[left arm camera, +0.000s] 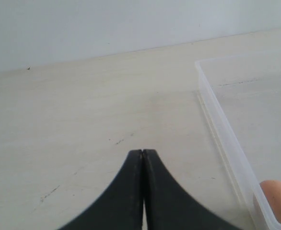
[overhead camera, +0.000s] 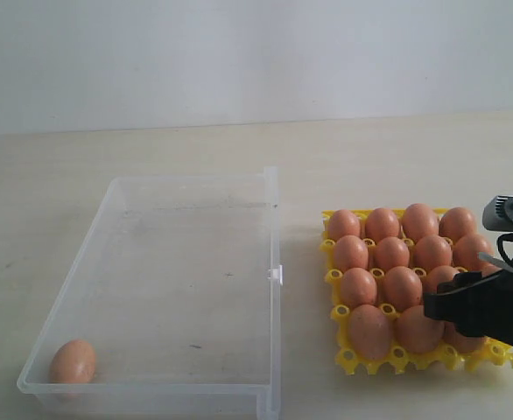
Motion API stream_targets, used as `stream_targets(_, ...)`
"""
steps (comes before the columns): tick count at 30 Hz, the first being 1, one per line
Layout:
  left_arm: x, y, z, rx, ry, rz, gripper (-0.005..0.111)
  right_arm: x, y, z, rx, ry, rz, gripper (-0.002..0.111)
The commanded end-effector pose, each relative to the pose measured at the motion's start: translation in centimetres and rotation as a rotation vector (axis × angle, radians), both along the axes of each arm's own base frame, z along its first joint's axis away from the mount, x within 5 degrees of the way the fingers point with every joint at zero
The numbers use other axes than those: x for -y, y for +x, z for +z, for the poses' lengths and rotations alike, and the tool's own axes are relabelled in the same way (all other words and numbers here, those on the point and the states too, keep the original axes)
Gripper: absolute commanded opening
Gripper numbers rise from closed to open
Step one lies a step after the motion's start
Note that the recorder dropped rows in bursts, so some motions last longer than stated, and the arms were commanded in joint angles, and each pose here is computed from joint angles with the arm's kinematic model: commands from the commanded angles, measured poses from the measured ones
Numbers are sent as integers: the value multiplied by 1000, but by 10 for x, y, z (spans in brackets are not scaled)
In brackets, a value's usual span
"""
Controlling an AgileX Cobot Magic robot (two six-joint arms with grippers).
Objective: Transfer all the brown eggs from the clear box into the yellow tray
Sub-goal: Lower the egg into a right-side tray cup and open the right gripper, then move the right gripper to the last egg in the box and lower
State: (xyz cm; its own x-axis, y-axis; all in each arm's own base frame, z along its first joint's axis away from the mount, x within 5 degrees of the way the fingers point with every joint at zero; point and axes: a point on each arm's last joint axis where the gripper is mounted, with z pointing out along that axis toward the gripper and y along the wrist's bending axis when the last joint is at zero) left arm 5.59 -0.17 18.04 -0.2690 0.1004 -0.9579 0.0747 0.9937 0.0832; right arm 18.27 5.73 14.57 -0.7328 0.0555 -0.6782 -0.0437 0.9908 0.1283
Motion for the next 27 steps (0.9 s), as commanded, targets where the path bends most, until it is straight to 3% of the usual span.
stream_targets(1, 0, 0, 3, 17, -9, -4, 0, 0, 2, 2, 15, -6, 3, 55)
stream_targets(11, 0, 0, 3, 17, -9, -4, 0, -10, 8, 19, 0, 55, 56, 51)
stream_targets(17, 0, 0, 3, 17, -9, -4, 0, -49, 29, 63, -67, 99, 326, 1)
stream_targets(23, 0, 0, 3, 17, -9, -4, 0, -115, 46, 95, -59, 159, 528, 8)
stream_targets(26, 0, 0, 3, 17, -9, -4, 0, -147, 54, 94, -83, 197, 575, 18)
stream_targets(27, 0, 0, 3, 17, -9, -4, 0, -169, 58, 91, -112, 227, 597, 28)
